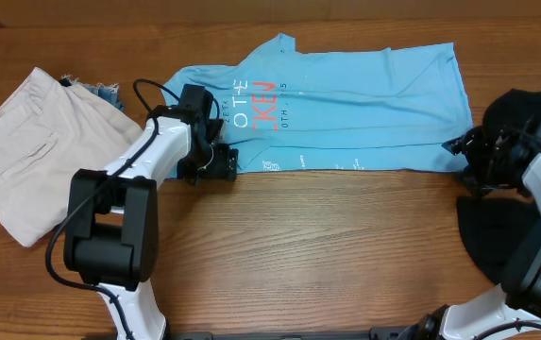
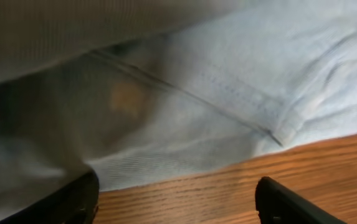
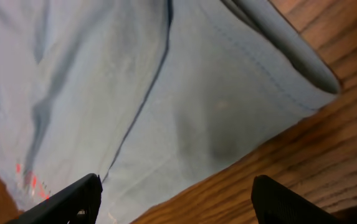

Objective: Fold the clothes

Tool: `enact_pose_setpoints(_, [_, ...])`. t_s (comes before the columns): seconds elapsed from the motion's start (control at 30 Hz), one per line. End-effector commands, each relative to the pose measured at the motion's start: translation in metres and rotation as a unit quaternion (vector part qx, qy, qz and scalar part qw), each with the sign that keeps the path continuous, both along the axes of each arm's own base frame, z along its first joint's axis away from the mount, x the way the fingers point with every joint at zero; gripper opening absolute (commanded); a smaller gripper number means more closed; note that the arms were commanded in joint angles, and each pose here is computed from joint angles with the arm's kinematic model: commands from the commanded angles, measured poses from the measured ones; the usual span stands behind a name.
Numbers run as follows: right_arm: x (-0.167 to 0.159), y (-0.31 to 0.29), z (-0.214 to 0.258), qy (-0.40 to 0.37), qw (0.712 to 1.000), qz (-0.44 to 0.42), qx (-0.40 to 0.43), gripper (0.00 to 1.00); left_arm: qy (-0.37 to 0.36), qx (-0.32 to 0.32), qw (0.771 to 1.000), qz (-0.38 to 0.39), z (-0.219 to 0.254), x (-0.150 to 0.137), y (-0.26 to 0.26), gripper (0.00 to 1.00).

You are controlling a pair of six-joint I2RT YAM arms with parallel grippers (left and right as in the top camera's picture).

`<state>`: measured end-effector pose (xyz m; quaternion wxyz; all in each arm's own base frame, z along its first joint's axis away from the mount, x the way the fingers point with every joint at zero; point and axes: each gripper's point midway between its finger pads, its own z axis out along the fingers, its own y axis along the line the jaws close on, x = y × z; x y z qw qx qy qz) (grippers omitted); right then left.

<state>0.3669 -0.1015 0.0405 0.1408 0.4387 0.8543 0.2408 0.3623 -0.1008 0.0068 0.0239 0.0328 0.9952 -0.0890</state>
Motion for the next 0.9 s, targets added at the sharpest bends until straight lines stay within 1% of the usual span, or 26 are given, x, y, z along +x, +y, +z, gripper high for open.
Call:
enact_pose_setpoints(0.0, [0.01,-0.015,-0.001,0.01,0.998,-0.057,-0.019,0.8,0.027,0.018,0.999,0.033,-0.02,-0.002,0.008,0.84])
enact_pose_setpoints(0.1, [0.009,-0.016,-0.01,0.026,0.997,-0.078,-0.009,0.75,0.023,0.038,0.998,0.054,-0.021,0.0,0.015,0.85])
enact_pose_setpoints(0.13, [0.007,-0.015,-0.015,0.036,0.996,-0.083,-0.005,0.71,0.021,0.038,0.997,0.056,-0.021,0.001,0.015,0.85])
enact_pose_setpoints(0.17, [0.002,-0.016,-0.021,0.053,0.994,-0.095,-0.001,0.7,0.02,0.039,0.997,0.06,-0.021,0.002,0.015,0.84])
enact_pose_setpoints(0.23, [-0.012,-0.016,-0.033,0.097,0.988,-0.119,0.003,0.7,0.018,0.037,0.997,0.072,-0.021,0.004,0.015,0.85])
enact_pose_setpoints(0.37, [-0.016,-0.019,-0.047,0.115,0.986,-0.123,-0.006,0.69,0.018,0.036,0.996,0.084,-0.021,0.005,0.014,0.86])
enact_pose_setpoints(0.47, [-0.011,-0.021,-0.053,0.109,0.986,-0.123,-0.008,0.54,0.019,0.034,0.995,0.094,-0.021,0.005,0.014,0.86])
enact_pose_setpoints(0.5, [-0.008,-0.022,-0.054,0.104,0.987,-0.123,-0.009,0.52,0.019,0.033,0.995,0.097,-0.021,0.005,0.013,0.86])
enact_pose_setpoints(0.53, [-0.007,-0.023,-0.054,0.098,0.988,-0.116,-0.013,0.42,0.019,0.029,0.994,0.101,-0.02,0.005,0.012,0.86])
enact_pose_setpoints(0.57, [-0.006,-0.024,-0.054,0.094,0.99,-0.107,-0.018,0.37,0.021,0.029,0.994,0.106,-0.02,0.005,0.012,0.87])
enact_pose_setpoints(0.63, [-0.006,-0.025,-0.054,0.091,0.991,-0.098,-0.023,0.29,0.026,0.024,0.993,0.112,-0.02,0.004,0.011,0.87])
enact_pose_setpoints(0.73, [-0.006,-0.029,-0.054,0.089,0.991,-0.095,-0.029,0.05,0.032,0.014,0.992,0.118,-0.02,0.002,0.007,0.87])
enact_pose_setpoints(0.87, [-0.01,-0.03,-0.054,0.094,0.991,-0.092,-0.029,0.04,0.036,0.014,0.99,0.134,-0.02,0.002,0.01,0.87])
